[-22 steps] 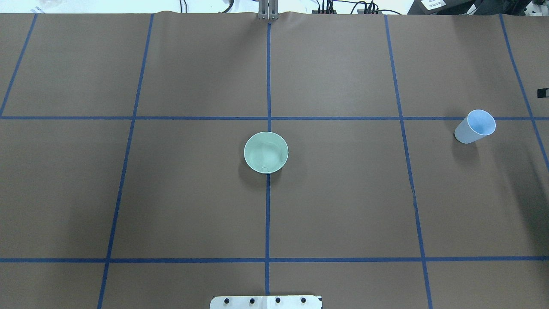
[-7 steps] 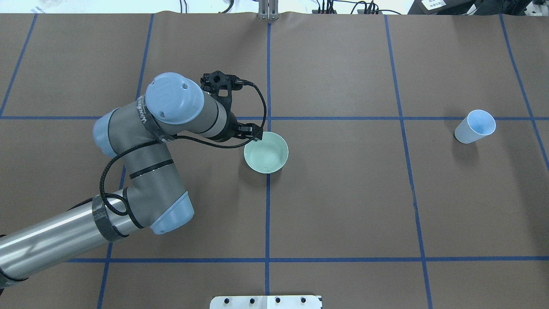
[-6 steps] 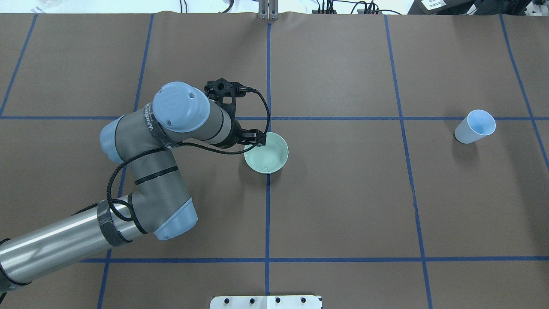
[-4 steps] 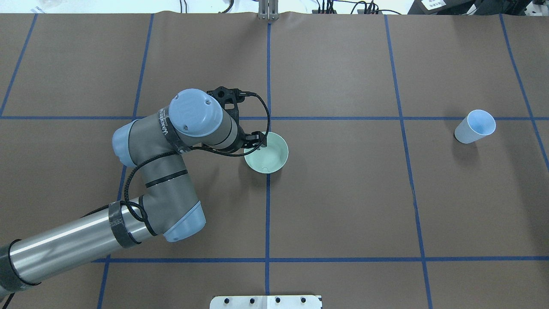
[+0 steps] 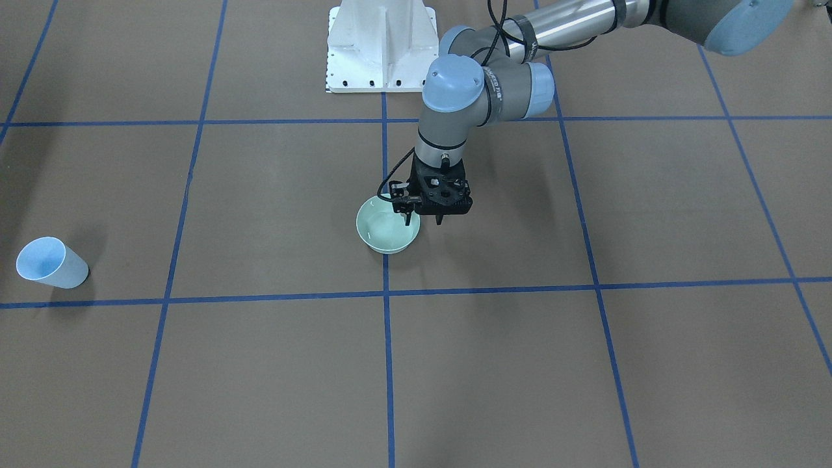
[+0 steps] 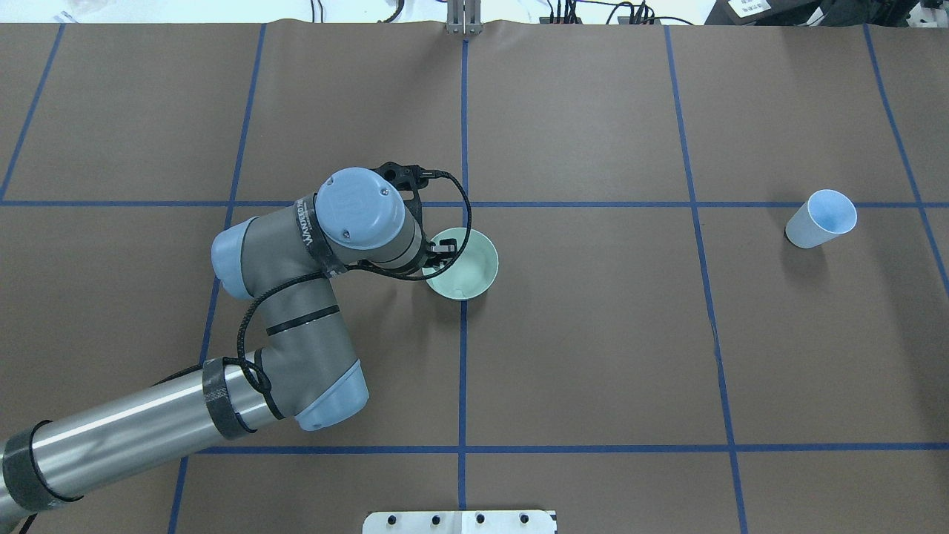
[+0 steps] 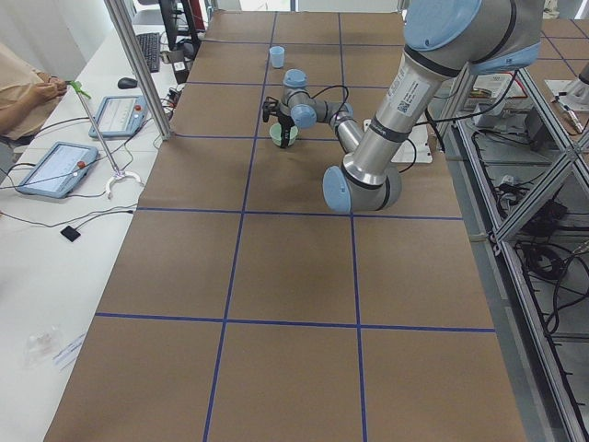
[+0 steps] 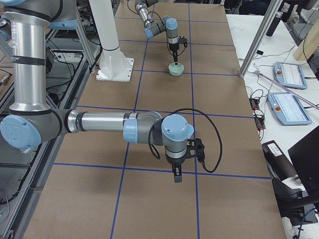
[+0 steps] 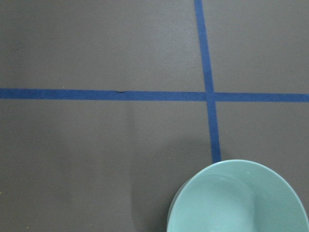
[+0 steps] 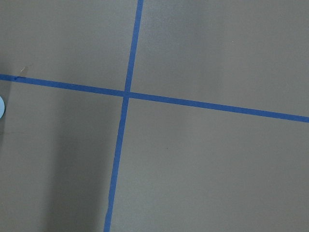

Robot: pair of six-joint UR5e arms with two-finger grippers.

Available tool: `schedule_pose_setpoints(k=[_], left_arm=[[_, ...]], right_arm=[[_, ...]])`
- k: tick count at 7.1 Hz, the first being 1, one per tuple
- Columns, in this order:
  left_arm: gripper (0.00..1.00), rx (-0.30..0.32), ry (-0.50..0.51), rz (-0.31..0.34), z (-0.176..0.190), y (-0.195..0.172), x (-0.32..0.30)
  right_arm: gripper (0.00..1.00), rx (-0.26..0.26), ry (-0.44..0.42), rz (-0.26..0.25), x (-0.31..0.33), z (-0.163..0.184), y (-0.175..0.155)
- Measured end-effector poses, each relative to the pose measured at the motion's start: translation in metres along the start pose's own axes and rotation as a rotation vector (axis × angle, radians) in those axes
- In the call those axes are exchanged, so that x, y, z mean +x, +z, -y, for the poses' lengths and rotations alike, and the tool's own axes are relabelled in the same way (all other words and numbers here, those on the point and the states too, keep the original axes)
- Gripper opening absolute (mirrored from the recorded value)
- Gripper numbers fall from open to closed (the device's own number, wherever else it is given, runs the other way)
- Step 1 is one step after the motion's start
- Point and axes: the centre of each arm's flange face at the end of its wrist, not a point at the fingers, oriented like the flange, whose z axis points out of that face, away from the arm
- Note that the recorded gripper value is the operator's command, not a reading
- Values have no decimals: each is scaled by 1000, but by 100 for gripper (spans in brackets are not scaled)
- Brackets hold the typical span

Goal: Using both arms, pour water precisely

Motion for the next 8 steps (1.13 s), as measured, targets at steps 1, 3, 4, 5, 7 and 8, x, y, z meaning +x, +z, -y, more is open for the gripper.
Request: schedule_pose_setpoints(k=[1,3,4,5,7,8], left_arm=[[21,-4,6,0,-7,2,4],[0,-9,12,-1,-13,5,6],[0,-9,14,-3,-13,3,7],[0,-8,16,-7,-13,1,8],[0,0,19,-22,-7,-9,8],[0,5,15,-31,1,-16,5]], right_arm=[[100,0,1,0,0,0,0],[100,0,0,-1,0,0,0],[100,0,0,-1,0,1,0],[100,0,0,-1,0,1,0],[100,-2,1,0,1,0,1],[100,-4,3,0,2,0,2]])
